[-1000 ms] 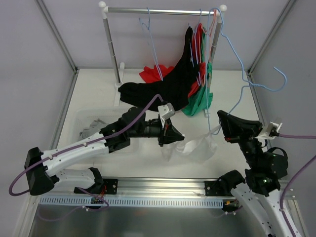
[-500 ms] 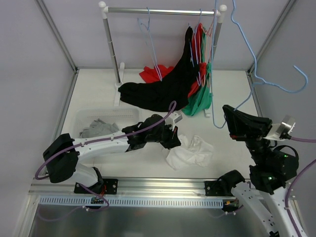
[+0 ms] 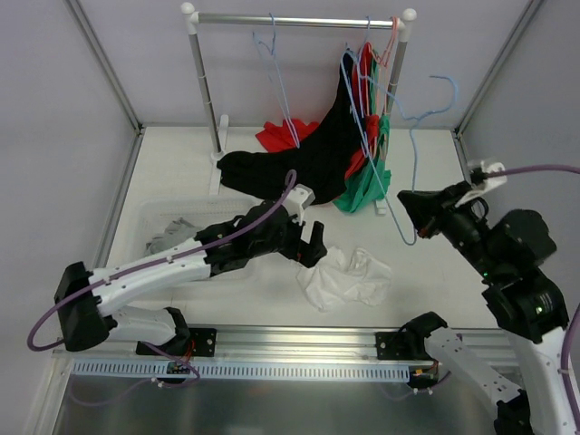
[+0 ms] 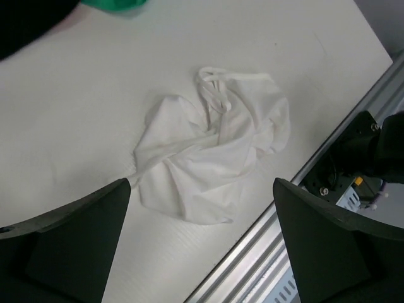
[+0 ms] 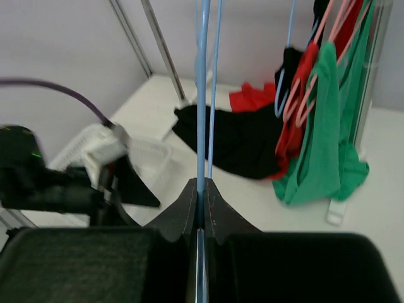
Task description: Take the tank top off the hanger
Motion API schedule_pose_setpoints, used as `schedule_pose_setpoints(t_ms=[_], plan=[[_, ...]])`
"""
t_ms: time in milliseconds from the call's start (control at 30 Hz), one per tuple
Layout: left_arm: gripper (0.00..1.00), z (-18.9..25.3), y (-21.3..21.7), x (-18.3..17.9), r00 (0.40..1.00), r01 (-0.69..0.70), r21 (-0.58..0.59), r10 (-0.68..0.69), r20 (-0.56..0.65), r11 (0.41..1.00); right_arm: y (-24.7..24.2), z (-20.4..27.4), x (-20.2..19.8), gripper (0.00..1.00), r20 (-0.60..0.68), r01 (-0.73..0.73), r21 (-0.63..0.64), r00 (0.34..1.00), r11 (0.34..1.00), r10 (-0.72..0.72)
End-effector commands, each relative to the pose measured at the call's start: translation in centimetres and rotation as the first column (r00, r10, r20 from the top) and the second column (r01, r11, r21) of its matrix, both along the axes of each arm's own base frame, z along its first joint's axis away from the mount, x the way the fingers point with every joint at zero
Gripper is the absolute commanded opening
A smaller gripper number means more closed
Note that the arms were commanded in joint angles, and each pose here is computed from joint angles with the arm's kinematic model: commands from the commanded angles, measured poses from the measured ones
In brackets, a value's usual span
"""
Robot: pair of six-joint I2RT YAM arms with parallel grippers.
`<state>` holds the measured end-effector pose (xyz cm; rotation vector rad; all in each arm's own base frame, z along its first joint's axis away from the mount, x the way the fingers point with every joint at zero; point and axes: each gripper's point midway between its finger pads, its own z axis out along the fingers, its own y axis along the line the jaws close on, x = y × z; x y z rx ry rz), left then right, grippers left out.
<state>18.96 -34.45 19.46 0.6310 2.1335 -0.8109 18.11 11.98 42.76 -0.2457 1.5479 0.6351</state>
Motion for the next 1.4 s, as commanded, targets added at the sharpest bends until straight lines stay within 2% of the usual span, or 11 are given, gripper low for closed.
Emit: schedule_pose_setpoints(t_ms=[0, 133, 267, 500, 633, 667, 733, 767, 867, 1067, 1367], plan=[[0.99, 5.5, 4.8, 1.1, 0.98, -0.153, 0.018, 0.149, 0.132, 0.988, -0.1, -2.3, 0.6, 0.0, -0.129, 0.005, -0.107, 0.992, 0.994, -0.019], [0.99, 8.0, 8.8, 0.4, 0.962, -0.214, 0.018, 0.208, 0.178, 0.977, 1.0, -2.5, 2.4, 0.0, -0.207, -0.018, -0.14, 0.978, 0.99, -0.011], [0.99, 9.9, 13.1, -0.7, 0.94, -0.269, 0.016, 0.259, 0.221, 0.963, 2.8, -3.1, 6.4, 0.0, -0.268, -0.004, -0.198, 0.962, 0.98, -0.05], [0.99, 8.4, 18.7, -1.8, 0.914, -0.338, 0.11, 0.297, 0.277, 0.935, 5.2, -0.1, 13.0, 0.0, -0.239, 0.072, -0.286, 0.96, 0.956, -0.144], [0.99, 4.9, 19.0, -2.8, 0.941, -0.287, 0.197, 0.237, 0.242, 0.938, 8.2, -1.0, 18.3, 0.0, -0.249, 0.076, -0.348, 0.954, 0.935, -0.17], [0.99, 4.3, 18.9, -2.9, 0.945, -0.278, 0.211, 0.227, 0.235, 0.937, 8.0, 0.6, 19.0, 0.0, -0.208, 0.114, -0.347, 0.959, 0.931, -0.195], [0.99, 3.6, 19.0, -2.9, 0.946, -0.281, 0.228, 0.229, 0.23, 0.932, 9.1, -0.6, 21.4, 0.0, -0.2, 0.123, -0.403, 0.955, 0.907, -0.219], [0.99, 3.6, 19.0, -2.9, 0.946, -0.282, 0.232, 0.229, 0.231, 0.931, 9.2, 0.7, 22.0, 0.0, -0.17, 0.141, -0.391, 0.96, 0.91, -0.221], [0.99, 3.7, 19.1, -2.9, 0.946, -0.282, 0.229, 0.23, 0.229, 0.932, 10.8, -0.1, 24.4, 0.0, -0.159, 0.126, -0.419, 0.965, 0.899, -0.209], [0.99, 4.1, 20.5, -2.8, 0.921, -0.343, 0.184, 0.292, 0.256, 0.921, 13.2, 1.5, 27.0, 0.0, -0.092, 0.12, -0.359, 0.982, 0.926, -0.163], [0.99, 3.5, 20.1, -2.7, 0.928, -0.332, 0.213, 0.279, 0.245, 0.919, 16.8, -2.1, 29.4, 0.0, -0.128, 0.059, -0.361, 0.985, 0.931, -0.113]])
